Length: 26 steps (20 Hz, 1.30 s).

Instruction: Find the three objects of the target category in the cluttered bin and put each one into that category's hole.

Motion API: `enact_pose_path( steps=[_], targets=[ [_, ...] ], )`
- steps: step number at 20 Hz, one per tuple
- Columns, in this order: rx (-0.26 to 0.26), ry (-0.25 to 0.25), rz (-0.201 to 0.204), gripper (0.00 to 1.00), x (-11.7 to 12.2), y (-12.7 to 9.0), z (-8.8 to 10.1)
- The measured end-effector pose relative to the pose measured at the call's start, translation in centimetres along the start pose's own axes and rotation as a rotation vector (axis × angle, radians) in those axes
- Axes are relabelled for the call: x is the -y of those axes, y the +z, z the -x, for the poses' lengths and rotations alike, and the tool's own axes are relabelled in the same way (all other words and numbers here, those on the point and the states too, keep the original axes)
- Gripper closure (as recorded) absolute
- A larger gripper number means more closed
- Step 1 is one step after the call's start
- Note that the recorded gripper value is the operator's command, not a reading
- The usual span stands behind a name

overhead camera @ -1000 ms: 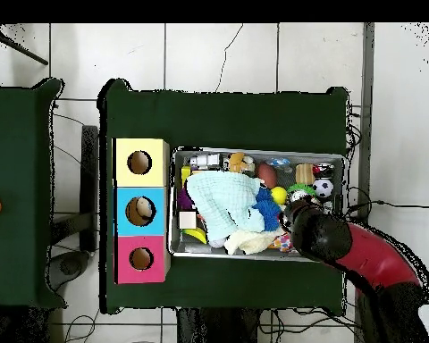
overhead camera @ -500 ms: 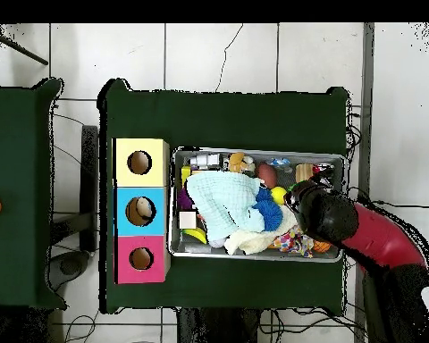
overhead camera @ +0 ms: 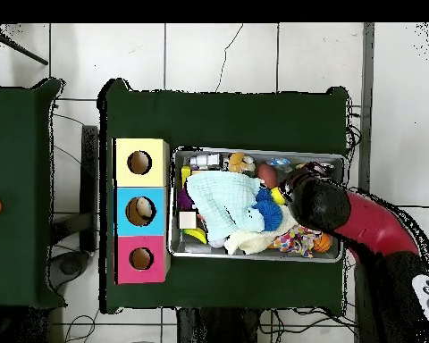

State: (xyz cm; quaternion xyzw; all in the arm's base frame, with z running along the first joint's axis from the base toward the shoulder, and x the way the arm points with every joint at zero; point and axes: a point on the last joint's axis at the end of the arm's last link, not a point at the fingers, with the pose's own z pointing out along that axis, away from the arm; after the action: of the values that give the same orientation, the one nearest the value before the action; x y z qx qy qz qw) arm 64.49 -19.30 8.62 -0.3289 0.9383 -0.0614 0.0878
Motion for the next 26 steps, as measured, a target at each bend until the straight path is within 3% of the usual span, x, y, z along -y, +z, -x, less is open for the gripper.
enact_pose_path(
  steps=[14,26],
  targets=[
    [-0.024,-0.002,-0.012,0.00,0.0,-0.3,0.2],
    [-0.029,-0.020,-0.015,0.00,1.1,-0.7,4.1]
  ],
)
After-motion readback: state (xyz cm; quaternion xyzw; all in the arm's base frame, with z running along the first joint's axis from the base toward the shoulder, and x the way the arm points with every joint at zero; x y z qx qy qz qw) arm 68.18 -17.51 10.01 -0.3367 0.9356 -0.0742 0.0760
